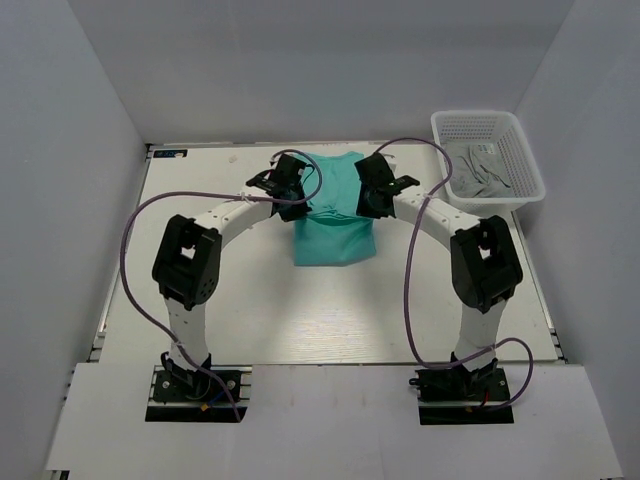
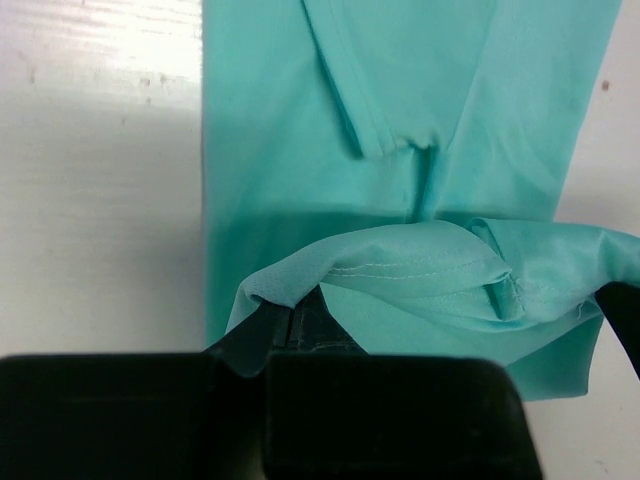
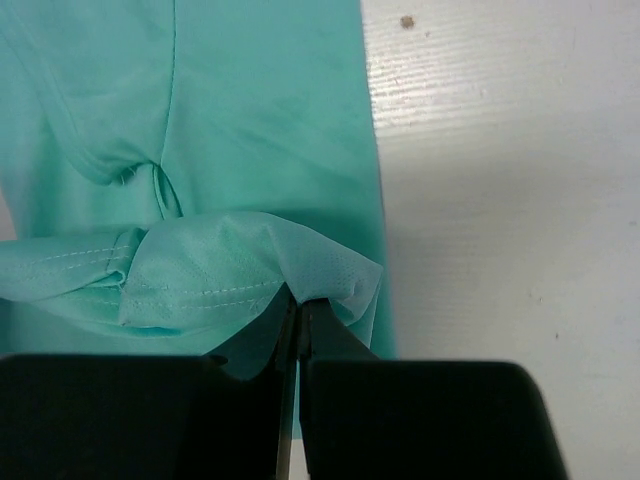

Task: Fold and stack the t-shirts
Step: Fold the folded rectangular tshirt in 1/3 of the way

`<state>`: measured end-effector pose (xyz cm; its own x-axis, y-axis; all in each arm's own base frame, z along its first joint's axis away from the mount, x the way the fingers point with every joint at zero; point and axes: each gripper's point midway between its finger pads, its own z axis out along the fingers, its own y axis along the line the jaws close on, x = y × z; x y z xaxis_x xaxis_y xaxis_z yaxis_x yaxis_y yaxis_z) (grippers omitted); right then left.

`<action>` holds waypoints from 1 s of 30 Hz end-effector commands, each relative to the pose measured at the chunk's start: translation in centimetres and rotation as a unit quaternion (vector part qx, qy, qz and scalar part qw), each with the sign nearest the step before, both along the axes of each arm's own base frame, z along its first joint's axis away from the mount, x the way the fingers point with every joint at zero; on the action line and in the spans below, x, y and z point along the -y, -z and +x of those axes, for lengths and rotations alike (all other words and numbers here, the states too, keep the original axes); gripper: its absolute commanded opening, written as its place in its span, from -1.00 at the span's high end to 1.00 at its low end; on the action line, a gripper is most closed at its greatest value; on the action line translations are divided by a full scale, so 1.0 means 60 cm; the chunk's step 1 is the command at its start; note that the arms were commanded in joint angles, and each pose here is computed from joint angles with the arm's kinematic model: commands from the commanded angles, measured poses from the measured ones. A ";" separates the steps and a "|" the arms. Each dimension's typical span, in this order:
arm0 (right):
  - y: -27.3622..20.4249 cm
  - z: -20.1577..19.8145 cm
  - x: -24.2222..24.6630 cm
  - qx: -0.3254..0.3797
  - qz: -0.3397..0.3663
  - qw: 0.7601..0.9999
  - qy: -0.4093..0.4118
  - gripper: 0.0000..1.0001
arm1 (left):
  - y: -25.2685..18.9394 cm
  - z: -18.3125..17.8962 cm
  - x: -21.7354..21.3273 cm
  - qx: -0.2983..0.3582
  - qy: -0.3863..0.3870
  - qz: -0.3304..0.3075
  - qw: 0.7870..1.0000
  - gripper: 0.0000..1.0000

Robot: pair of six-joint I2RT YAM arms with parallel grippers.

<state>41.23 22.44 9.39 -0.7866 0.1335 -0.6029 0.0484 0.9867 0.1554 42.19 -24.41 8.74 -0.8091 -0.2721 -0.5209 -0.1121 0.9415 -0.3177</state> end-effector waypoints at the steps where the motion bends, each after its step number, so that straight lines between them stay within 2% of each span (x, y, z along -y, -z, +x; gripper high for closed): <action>1: -0.018 0.043 -0.013 0.026 0.016 0.999 -0.013 1.00 | -0.020 0.033 0.012 0.020 0.015 -0.014 1.000 1.00; 7: 0.002 0.071 -0.014 0.011 0.020 1.000 -0.019 1.00 | 0.007 0.061 0.005 0.018 0.015 -0.019 1.000 1.00; 9: 0.011 0.077 -0.020 0.005 0.024 0.999 -0.027 0.87 | 0.008 0.079 0.004 0.021 0.011 -0.020 1.000 1.00; 10: 0.003 0.086 -0.024 0.009 0.033 0.999 -0.030 0.67 | 0.012 0.089 0.005 0.020 0.011 -0.025 0.999 1.00; 11: 0.011 0.089 -0.023 0.005 0.031 0.999 -0.029 0.54 | 0.014 0.092 0.006 0.020 0.011 -0.025 0.999 0.87; 13: 0.009 0.103 -0.024 0.007 0.038 0.999 -0.027 0.25 | 0.014 0.101 0.004 0.021 0.014 -0.027 0.999 0.37; 15: -0.015 0.130 -0.028 0.027 0.045 0.998 -0.029 -0.05 | -0.013 0.135 0.008 0.059 0.021 -0.032 0.998 0.15; 16: 0.003 0.134 -0.023 0.014 0.038 0.999 -0.025 -0.18 | -0.037 0.162 0.010 0.082 0.022 -0.041 0.996 0.01; 17: -0.002 0.147 -0.016 0.017 0.040 0.999 -0.018 -0.25 | -0.052 0.179 0.017 0.096 0.022 -0.047 0.994 -0.08; 18: -0.052 0.176 -0.027 0.049 0.057 0.997 -0.017 -0.33 | -0.053 0.186 0.006 0.086 0.021 -0.037 0.995 -0.72; 19: -0.031 0.174 -0.022 0.028 0.050 0.998 -0.013 -0.37 | -0.073 0.217 0.007 0.100 0.013 -0.039 0.994 -0.81; 21: -0.064 0.191 -0.022 0.042 0.067 0.997 -0.013 -0.40 | -0.075 0.222 -0.002 0.086 0.013 -0.029 0.996 -0.81; 23: -0.085 0.183 -0.020 0.051 0.075 0.996 -0.025 -0.43 | -0.109 0.228 0.002 0.100 0.026 -0.045 0.994 -0.99; 24: -0.096 0.172 -0.020 0.055 0.083 0.994 -0.034 -0.60 | -0.114 0.222 0.003 0.101 0.030 -0.050 0.993 -0.99; 25: -0.076 0.154 -0.016 0.040 0.077 0.995 -0.044 -0.60 | -0.093 0.203 0.000 0.084 0.035 -0.049 0.995 -0.99; 26: -0.123 0.145 -0.019 0.068 0.098 0.992 -0.051 -0.75 | -0.094 0.190 0.001 0.082 0.041 -0.056 0.994 -0.99; 27: -0.124 0.135 -0.020 0.067 0.102 0.991 -0.058 -0.81 | -0.133 0.174 -0.002 0.100 0.045 -0.066 0.992 -0.99; 28: -0.066 0.092 -0.014 0.020 0.100 0.993 -0.067 -0.81 | -0.100 0.147 -0.009 0.081 0.048 -0.063 0.994 -0.99; 29: -0.116 0.082 -0.012 0.055 0.114 0.989 -0.069 -0.81 | -0.098 0.125 -0.003 0.076 0.058 -0.067 0.993 -0.99; 30: -0.086 0.050 -0.011 0.030 0.119 0.989 -0.079 -0.81 | -0.093 0.085 -0.010 0.066 0.062 -0.064 0.994 -0.99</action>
<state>47.26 22.10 12.29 -0.7774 0.1736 -0.6046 -0.0312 0.9493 0.3127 51.93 -23.13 11.33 -0.7560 -0.2828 -0.5903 -0.0217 0.9122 -0.4091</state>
